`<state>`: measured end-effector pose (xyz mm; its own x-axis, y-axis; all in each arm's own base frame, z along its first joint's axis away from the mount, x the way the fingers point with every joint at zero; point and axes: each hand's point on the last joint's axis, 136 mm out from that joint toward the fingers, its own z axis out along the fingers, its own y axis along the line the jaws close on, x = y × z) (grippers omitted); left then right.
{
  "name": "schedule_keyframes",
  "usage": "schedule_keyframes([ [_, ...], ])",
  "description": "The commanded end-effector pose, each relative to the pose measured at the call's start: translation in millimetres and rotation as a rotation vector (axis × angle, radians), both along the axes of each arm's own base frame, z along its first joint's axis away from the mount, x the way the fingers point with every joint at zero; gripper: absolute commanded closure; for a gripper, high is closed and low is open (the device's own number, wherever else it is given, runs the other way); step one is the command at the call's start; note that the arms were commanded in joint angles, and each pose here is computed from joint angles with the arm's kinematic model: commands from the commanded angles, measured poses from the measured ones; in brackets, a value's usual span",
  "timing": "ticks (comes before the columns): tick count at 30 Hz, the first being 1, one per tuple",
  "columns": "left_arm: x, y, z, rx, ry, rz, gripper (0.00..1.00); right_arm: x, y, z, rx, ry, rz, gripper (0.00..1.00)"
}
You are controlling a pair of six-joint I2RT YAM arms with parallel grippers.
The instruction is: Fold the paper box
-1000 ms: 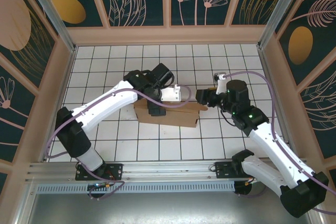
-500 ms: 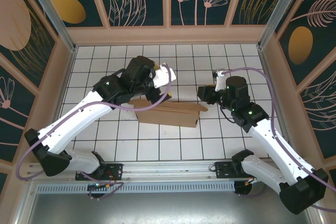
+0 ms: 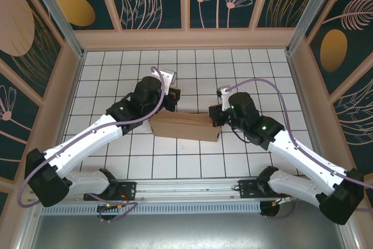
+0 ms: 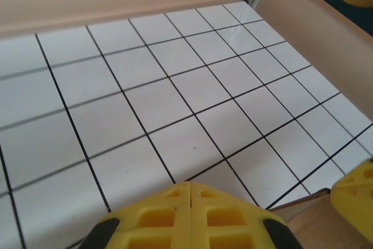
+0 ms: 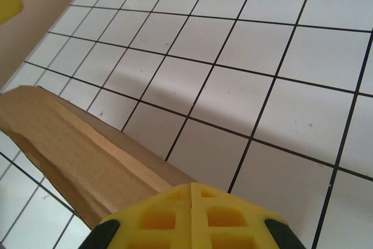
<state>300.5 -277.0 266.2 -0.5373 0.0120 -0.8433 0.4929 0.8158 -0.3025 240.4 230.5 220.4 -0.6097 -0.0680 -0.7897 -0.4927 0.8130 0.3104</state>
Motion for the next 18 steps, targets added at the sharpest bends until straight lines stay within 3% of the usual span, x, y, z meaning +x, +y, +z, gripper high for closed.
schedule_keyframes([
  [1, 5.4, 3.7, 15.8, -0.167, 0.023, 0.093, 1.0, 5.8, -3.2, 0.6, -0.041, -0.042, -0.089, 0.95],
  [18, -7.2, 34.7, -87.6, -0.102, 0.155, 0.221, 1.0, -19.1, 12.8, -75.8, -0.172, 0.059, -0.061, 0.98],
])
